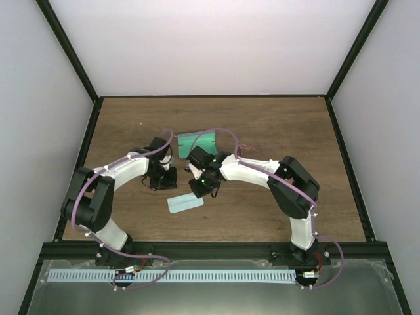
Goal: Organize the sunglasses
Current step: Fold the glasses cleaning cloth at the center of the board, then adjust the glasses cleaning cloth at the center of the board.
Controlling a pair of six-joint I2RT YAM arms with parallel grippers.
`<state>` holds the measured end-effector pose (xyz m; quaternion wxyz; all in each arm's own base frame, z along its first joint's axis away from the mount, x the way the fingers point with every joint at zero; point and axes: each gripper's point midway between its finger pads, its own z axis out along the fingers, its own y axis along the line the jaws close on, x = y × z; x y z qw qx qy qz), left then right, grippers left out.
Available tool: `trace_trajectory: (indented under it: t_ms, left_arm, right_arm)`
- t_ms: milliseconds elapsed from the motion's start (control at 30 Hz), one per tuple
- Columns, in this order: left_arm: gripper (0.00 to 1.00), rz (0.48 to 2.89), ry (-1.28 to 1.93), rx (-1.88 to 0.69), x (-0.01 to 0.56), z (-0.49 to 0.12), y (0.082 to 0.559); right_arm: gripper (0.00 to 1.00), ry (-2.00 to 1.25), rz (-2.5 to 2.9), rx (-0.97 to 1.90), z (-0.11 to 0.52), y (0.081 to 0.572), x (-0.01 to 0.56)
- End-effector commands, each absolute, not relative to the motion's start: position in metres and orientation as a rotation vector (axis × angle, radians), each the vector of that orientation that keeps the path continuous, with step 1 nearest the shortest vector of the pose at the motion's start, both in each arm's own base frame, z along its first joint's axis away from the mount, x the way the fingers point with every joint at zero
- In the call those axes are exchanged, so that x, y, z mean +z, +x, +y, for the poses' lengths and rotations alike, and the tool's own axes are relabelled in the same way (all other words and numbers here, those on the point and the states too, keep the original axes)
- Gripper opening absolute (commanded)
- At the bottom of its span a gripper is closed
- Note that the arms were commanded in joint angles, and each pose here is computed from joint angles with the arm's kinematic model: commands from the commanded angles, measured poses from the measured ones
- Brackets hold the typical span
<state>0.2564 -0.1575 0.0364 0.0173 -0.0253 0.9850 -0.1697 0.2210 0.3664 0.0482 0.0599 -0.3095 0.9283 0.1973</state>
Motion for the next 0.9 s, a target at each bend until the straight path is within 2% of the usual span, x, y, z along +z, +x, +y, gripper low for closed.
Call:
trace_trajectory:
  t_ms: [0, 200, 367, 867]
  left_arm:
    - [0.07, 3.065, -0.024, -0.615, 0.036, -0.169, 0.255]
    - [0.04, 3.063, 0.017, -0.737, 0.041, -0.181, 0.252]
    - [0.04, 3.040, 0.035, -0.706, 0.053, -0.180, 0.259]
    - [0.04, 3.052, 0.145, -1.069, 0.056, -0.207, 0.228]
  right_arm:
    - [0.01, -0.959, 2.716, 0.728, 0.392, 0.227, 0.077]
    - [0.01, -0.965, 2.708, 0.810, 0.405, 0.225, 0.076]
    - [0.01, -0.976, 2.713, 0.834, 0.411, 0.222, 0.071]
    - [0.01, -0.951, 2.736, 0.857, 0.415, 0.220, 0.065]
